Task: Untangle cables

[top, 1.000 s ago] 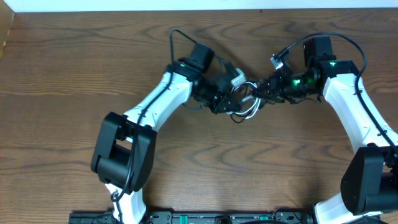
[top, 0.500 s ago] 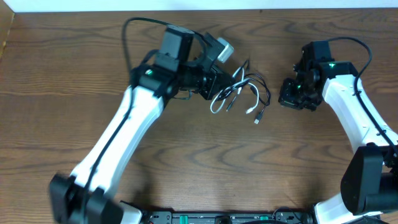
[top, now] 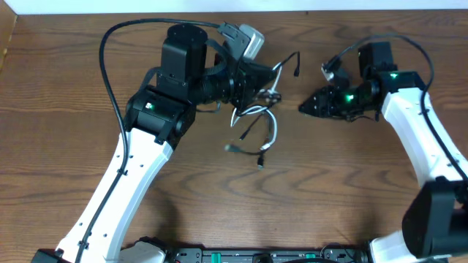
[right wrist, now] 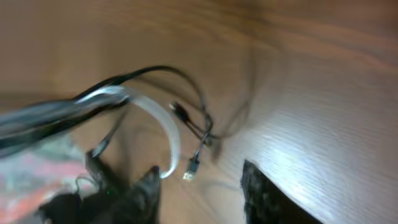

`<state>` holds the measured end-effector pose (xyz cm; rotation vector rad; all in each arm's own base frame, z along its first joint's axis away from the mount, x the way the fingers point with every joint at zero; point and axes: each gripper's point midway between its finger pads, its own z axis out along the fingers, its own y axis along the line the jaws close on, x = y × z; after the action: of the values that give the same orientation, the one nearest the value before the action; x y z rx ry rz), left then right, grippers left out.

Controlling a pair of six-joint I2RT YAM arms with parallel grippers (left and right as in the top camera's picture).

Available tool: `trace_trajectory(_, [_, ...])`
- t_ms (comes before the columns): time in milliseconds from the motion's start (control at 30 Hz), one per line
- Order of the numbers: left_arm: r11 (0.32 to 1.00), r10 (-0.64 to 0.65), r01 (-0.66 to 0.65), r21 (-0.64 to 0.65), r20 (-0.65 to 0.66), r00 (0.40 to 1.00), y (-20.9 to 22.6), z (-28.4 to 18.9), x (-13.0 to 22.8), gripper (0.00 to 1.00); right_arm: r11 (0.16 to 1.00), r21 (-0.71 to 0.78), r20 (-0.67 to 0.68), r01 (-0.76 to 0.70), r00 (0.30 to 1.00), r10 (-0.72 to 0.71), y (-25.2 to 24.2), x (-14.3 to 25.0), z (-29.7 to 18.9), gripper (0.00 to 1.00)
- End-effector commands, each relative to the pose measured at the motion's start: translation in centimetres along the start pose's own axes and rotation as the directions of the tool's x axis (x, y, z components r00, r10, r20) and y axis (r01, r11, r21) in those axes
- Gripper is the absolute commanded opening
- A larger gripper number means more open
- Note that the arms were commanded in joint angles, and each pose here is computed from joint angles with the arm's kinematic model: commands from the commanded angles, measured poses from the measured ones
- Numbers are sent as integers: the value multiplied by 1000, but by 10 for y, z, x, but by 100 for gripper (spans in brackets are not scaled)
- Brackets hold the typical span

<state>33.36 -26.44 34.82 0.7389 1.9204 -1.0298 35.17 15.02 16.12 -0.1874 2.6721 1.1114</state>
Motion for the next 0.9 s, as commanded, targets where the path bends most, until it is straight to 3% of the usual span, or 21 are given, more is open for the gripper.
trace_trajectory(0, [997, -76, 75, 10, 80, 994, -10, -11, -23, 8, 954, -182, 100, 240, 969, -225, 60, -11, -27, 47])
trace_trajectory(200, [984, -178, 176, 26, 98, 979, -12, -11, -29, 7, 890, -278, 176, 362, 930, -323, 84, -17, -35, 56])
trace_trajectory(400, [980, -201, 200, 26, 92, 975, -11, -11, -27, 7, 876, -340, 200, 342, 937, -288, 105, -27, -33, 60])
trace_trajectory(633, [974, -225, 224, 17, 65, 972, -5, -5, -20, 7, 967, -249, 150, 49, 989, -12, 105, -41, -9, 62])
trace_trajectory(867, [968, -248, 251, -26, 76, 966, 5, -2, -19, 8, 983, -50, 174, -175, 968, 181, 99, -35, 29, 61])
